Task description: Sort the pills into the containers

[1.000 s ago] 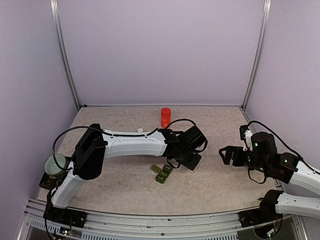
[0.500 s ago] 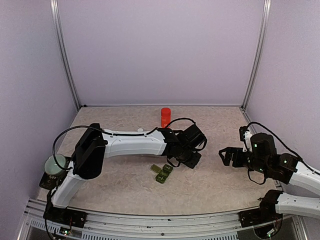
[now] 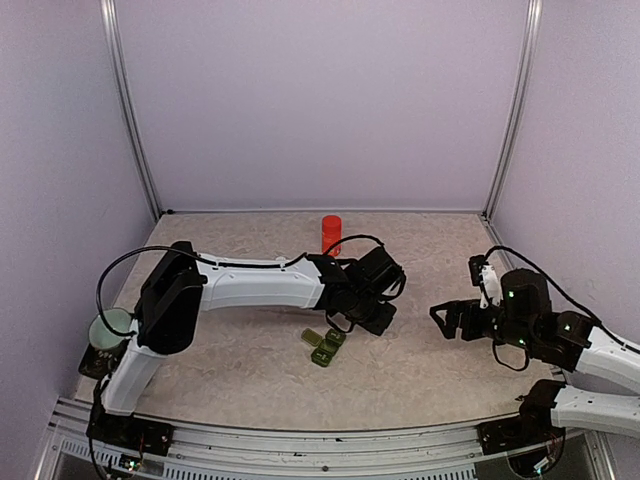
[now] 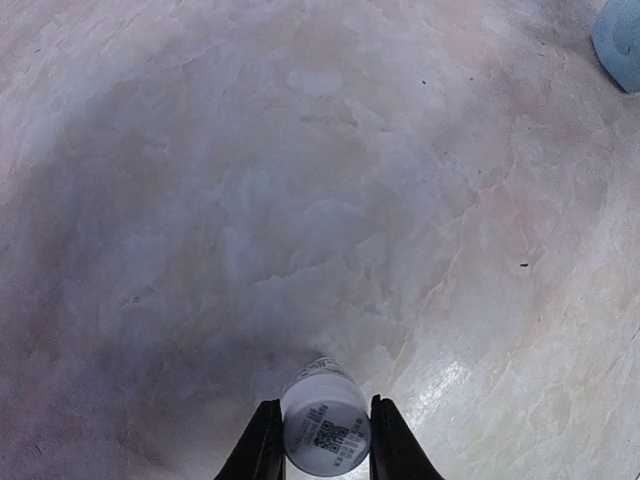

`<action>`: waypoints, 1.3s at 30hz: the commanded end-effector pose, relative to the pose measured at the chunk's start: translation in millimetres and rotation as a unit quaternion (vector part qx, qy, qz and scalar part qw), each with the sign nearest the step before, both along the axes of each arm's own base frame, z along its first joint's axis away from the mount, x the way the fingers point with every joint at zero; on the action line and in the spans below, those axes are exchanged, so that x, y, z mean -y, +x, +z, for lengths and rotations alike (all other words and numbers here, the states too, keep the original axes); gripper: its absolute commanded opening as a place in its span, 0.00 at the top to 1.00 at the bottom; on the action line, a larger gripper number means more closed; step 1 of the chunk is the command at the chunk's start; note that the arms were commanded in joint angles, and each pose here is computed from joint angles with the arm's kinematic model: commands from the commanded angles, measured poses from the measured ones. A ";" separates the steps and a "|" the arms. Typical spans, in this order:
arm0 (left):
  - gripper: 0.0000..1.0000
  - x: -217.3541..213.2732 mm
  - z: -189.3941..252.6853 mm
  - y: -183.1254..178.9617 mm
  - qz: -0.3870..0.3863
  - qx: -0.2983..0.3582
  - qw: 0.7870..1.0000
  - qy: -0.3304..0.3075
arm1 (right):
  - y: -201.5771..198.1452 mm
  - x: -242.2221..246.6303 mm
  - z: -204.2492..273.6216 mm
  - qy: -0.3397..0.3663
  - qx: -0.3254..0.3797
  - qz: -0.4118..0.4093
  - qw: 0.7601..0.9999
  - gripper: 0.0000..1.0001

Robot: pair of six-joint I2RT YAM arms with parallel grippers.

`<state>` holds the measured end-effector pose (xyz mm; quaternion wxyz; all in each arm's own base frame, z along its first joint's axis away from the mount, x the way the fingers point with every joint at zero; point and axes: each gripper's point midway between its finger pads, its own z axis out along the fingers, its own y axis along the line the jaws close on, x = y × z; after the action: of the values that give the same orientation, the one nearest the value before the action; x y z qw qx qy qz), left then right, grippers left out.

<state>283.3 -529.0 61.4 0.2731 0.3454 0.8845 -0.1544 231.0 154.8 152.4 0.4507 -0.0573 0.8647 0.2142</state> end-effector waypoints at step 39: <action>0.84 -34.9 201.7 -80.0 -0.105 -0.041 0.951 -0.289 | -35.5 -120.2 85.6 -0.028 0.127 0.377 0.917 0.20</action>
<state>207.4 -489.3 249.5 0.3059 0.3376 0.7813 -0.4267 194.2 268.8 234.4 0.4363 -0.3975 0.7261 0.3527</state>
